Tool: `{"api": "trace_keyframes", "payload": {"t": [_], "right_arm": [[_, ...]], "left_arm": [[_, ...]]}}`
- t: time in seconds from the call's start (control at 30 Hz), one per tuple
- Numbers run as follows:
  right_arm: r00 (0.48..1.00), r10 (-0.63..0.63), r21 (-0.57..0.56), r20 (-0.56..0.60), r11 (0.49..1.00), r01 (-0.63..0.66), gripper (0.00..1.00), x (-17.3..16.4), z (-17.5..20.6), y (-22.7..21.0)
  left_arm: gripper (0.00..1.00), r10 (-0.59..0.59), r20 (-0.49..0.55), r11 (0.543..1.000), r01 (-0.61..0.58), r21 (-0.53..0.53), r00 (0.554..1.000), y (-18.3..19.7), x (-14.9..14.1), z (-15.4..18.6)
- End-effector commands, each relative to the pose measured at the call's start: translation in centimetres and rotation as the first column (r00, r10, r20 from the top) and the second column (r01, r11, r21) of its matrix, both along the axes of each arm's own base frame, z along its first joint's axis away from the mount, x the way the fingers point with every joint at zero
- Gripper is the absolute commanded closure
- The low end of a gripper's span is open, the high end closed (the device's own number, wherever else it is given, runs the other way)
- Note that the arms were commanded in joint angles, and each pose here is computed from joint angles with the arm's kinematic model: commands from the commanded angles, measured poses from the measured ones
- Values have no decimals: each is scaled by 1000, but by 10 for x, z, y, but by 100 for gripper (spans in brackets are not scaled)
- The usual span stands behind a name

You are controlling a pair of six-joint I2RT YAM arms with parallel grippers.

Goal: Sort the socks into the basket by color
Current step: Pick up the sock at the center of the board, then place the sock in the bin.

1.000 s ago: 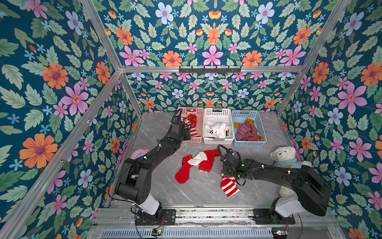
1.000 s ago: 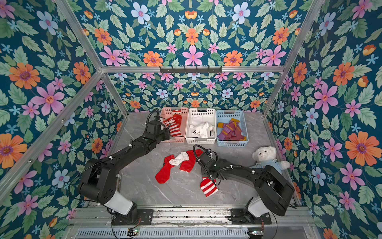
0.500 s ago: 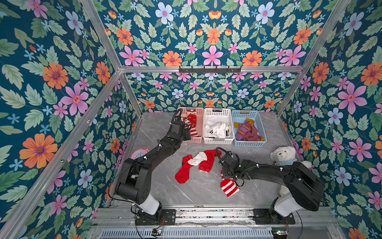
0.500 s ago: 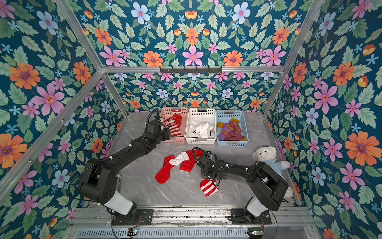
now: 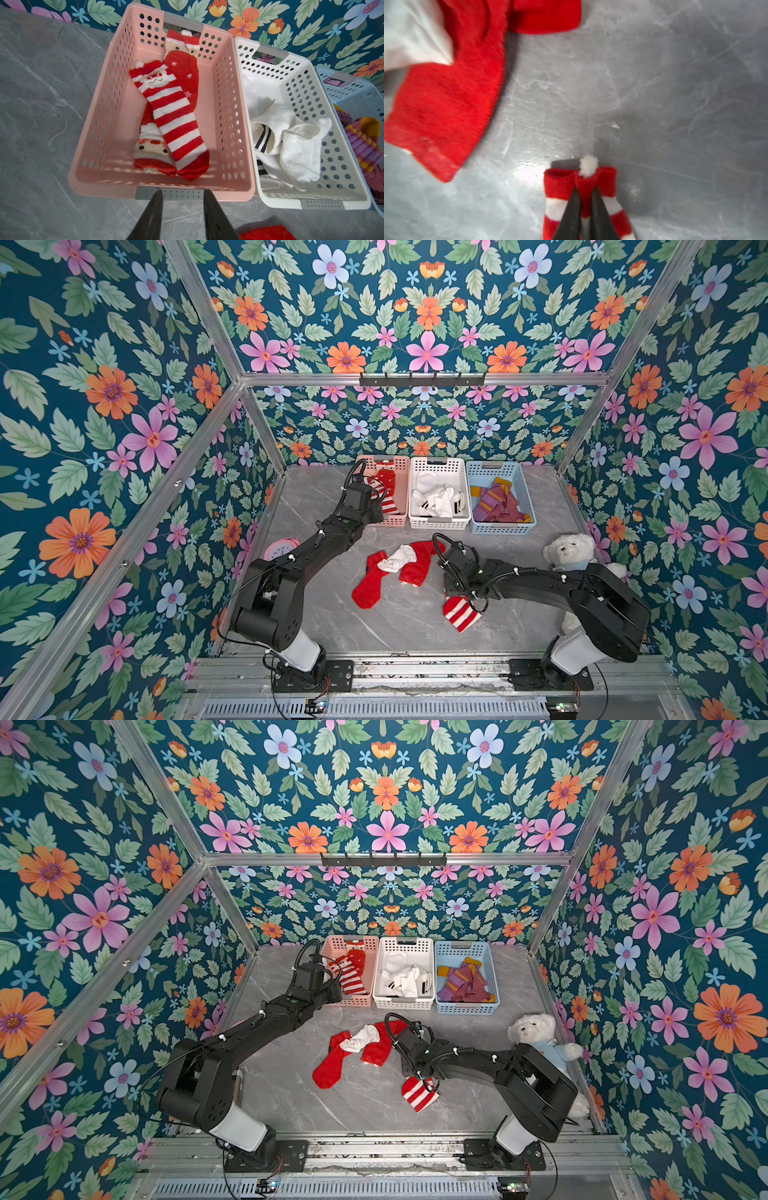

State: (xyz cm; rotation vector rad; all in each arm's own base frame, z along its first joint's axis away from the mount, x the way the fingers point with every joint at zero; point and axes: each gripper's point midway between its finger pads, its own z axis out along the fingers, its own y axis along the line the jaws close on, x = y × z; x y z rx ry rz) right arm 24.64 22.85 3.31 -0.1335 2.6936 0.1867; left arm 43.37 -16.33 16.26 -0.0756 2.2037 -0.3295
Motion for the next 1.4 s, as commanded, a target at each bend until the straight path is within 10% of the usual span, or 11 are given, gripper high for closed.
{"api": "trace_keyframes", "payload": {"t": [0.0, 1.37], "right_arm": [[1000, -4, -16, 28, 1000, 4, 89, 4, 11, -3], [819, 232, 204, 526, 900, -386, 90, 156, 249, 149]], "left_arm": [[64, 8, 12, 1000, -8, 1, 1000, 2, 1, 4], [63, 65, 19, 997, -65, -43, 998, 26, -46, 1]]}}
